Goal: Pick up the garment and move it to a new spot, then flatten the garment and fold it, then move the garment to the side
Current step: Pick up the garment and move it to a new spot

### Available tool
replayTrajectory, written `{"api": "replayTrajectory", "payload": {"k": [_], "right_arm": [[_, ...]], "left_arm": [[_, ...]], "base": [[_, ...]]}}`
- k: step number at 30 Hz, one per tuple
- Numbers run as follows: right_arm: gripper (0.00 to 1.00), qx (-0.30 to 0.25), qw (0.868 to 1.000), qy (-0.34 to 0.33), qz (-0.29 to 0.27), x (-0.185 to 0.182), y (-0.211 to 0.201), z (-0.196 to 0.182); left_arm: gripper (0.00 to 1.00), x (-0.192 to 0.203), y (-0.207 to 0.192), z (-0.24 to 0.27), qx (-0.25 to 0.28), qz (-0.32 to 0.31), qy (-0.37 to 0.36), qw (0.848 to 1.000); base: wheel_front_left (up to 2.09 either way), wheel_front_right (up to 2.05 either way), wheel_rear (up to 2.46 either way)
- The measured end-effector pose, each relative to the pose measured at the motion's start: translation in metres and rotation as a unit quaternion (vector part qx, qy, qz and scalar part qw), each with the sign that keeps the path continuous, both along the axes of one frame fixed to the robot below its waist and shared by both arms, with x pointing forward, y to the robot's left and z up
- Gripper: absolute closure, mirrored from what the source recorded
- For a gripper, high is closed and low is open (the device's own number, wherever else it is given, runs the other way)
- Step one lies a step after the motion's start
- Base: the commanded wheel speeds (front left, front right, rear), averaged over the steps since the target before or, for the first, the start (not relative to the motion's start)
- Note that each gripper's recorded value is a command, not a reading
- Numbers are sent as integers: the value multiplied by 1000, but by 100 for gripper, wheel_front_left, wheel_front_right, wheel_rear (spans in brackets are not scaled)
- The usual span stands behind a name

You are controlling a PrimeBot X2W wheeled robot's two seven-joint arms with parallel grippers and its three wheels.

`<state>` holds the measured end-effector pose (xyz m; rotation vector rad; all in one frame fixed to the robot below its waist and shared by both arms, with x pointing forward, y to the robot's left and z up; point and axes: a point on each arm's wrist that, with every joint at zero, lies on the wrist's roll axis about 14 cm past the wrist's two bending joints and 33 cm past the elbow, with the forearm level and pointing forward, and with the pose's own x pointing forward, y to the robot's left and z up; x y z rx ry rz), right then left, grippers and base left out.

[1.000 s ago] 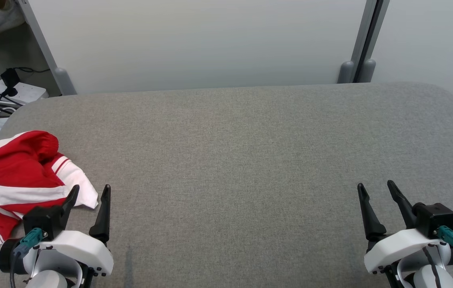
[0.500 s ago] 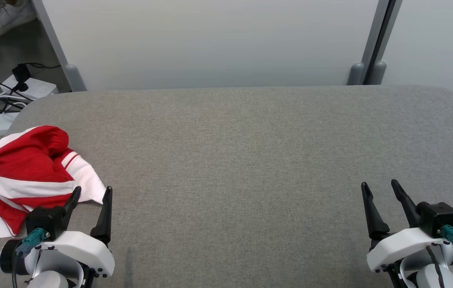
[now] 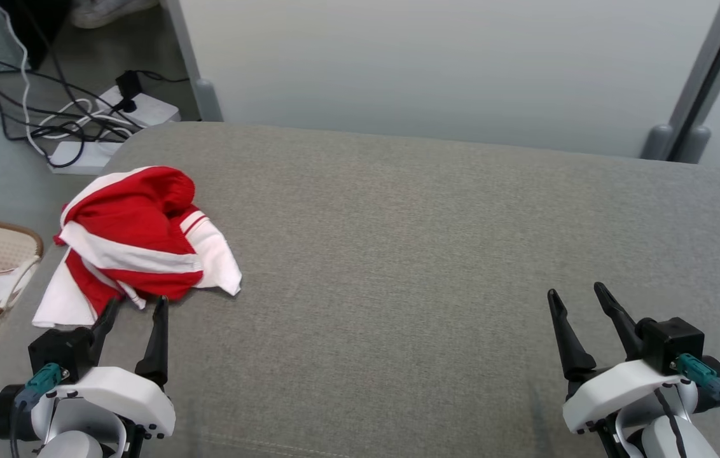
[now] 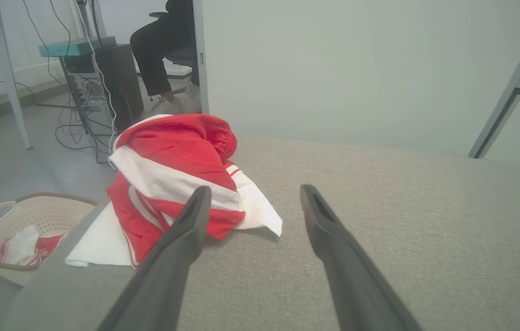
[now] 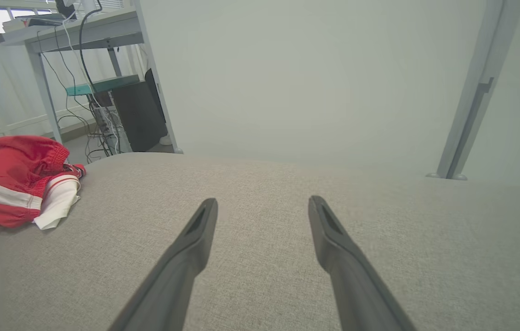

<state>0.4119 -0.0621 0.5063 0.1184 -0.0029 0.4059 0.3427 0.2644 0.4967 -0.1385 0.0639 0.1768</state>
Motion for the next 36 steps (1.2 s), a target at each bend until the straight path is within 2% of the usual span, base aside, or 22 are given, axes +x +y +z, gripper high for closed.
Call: {"api": "replayTrajectory", "payload": {"k": [8, 16, 30, 36], "right_arm": [[0, 4, 998, -2, 64, -2, 50, 3], [0, 6, 996, 5, 91, -2, 72, -1], [0, 9, 995, 2, 97, -2, 76, 1], [0, 9, 996, 7, 94, 0, 73, -3]], "left_arm": [[0, -29, 35, 2, -2, 58, -5, 998], [0, -49, 54, -1, -7, 91, -2, 996], [0, -46, 50, -4, -15, 86, 4, 996], [0, -37, 42, -7, -14, 59, 32, 998]], "base": [[0, 0, 0], [0, 0, 0], [0, 0, 0], [0, 0, 0]]}}
